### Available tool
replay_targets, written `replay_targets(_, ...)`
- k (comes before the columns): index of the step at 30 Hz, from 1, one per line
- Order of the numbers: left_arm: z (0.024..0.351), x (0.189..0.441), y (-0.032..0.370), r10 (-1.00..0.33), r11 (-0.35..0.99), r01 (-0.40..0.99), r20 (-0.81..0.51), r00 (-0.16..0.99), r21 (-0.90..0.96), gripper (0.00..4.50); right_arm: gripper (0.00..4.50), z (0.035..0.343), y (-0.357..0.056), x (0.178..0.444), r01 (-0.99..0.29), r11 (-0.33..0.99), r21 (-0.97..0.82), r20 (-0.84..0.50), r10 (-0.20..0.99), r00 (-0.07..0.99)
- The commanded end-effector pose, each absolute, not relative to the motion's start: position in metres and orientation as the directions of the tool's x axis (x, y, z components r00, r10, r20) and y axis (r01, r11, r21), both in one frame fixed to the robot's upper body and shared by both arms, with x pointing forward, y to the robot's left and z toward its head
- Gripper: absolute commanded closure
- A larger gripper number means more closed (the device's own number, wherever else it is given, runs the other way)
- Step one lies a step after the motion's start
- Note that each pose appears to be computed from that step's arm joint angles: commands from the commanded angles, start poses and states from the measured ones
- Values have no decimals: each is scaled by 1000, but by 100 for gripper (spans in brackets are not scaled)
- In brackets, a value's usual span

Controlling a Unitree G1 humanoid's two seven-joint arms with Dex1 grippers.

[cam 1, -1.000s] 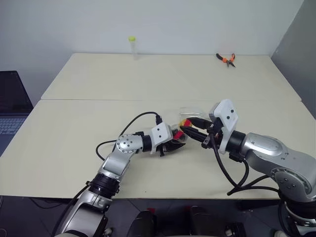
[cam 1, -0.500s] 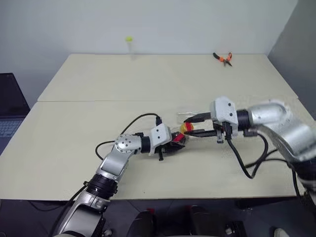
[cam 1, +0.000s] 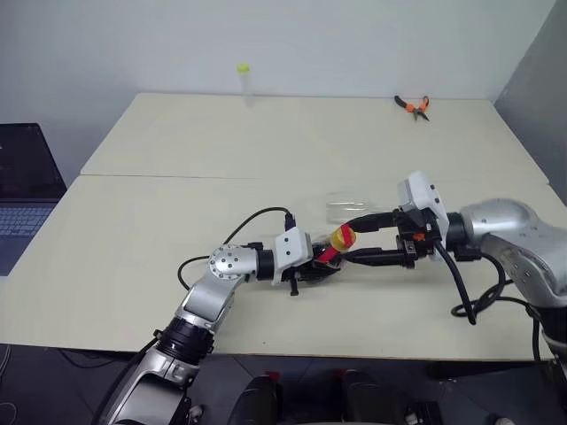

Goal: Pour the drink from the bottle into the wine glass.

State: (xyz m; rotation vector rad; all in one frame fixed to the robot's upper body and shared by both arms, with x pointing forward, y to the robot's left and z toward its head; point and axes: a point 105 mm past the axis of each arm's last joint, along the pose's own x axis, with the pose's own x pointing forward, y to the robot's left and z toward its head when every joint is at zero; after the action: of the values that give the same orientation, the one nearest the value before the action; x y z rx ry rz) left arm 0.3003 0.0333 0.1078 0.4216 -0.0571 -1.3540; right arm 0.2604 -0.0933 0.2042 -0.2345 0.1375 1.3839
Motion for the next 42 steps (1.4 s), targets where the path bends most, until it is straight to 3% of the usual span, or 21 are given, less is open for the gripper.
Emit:
replay_targets(1,130,305,30,-961,173,897,-132,245,406,323,49,230,-94,247,-951,289,-114,-107,948,301)
replay_targets(3,130,308,30,-958,182,893,-130,255,412,324,0,232,-96,245,-926,362,-110,-75,926,370)
replay_targets(6,130,312,30,-953,198,884,-128,275,424,324,0,228,-95,248,-837,541,-86,10,840,542)
replay_targets(13,128,322,29,-941,225,862,-130,314,453,324,0,214,-90,246,-733,679,-44,57,734,676)
replay_targets(35,128,329,28,-936,237,851,-124,328,468,324,0,200,-77,256,-694,720,-29,93,693,715)
replay_targets(38,128,329,28,-936,236,851,-124,328,469,324,62,201,-77,257,-689,724,-22,102,687,719)
replay_targets(42,127,328,28,-936,236,851,-124,328,470,326,204,201,-79,258,-688,725,-26,102,687,719)
